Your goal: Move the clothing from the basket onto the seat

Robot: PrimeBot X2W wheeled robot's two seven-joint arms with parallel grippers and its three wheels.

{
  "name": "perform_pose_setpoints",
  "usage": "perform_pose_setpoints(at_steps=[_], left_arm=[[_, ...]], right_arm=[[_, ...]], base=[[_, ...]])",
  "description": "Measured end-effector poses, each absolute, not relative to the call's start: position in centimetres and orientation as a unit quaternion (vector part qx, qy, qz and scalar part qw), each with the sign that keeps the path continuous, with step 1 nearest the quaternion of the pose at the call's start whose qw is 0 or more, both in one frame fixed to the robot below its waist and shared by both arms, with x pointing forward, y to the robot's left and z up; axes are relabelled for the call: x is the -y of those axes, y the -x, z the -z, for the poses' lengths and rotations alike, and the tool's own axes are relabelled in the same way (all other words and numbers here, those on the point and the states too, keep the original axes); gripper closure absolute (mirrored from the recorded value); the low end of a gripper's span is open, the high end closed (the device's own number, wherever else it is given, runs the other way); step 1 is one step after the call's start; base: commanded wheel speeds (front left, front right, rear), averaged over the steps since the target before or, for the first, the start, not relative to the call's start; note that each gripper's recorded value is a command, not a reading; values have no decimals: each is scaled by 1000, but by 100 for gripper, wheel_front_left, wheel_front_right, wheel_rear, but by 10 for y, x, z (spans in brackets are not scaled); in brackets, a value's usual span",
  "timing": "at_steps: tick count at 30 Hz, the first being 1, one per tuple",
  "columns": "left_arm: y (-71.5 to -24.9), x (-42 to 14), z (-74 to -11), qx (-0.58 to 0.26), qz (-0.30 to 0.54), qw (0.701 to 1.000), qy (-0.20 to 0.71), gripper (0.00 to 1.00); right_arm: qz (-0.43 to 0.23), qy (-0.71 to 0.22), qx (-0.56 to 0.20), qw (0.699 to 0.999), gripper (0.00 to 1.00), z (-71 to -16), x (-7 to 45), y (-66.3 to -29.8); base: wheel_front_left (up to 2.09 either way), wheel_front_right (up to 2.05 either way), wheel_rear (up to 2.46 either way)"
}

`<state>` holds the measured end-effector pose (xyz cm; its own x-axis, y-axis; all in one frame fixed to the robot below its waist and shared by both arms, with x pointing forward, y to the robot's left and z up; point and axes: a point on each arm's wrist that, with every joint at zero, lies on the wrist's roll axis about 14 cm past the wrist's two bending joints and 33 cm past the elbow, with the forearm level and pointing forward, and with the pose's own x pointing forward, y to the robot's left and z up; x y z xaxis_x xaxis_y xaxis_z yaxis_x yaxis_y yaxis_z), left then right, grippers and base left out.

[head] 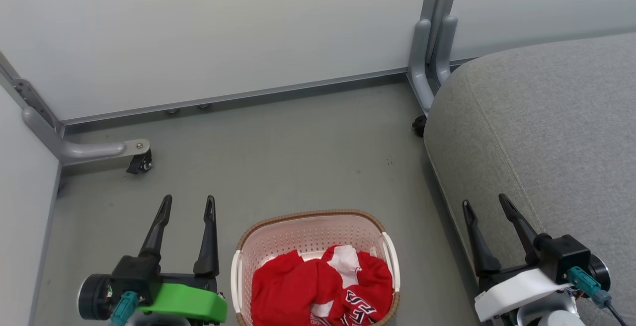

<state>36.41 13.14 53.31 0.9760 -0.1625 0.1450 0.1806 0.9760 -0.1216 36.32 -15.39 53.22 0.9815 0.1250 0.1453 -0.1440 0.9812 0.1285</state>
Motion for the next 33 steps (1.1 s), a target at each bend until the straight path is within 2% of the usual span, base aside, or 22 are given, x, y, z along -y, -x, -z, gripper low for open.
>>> perform_pose_setpoints(at_steps=[15, 33], left_arm=[[-359, -123, -537, 84, 103, 991, 12, 0], [-358, -122, -526, 67, 105, 992, 16, 0]], right_arm=[[-82, -23, 86, 993, 0, -539, 147, -360], [-81, -24, 82, 993, 0, -536, 148, -360]], base=[[0, 0, 0], [0, 0, 0]])
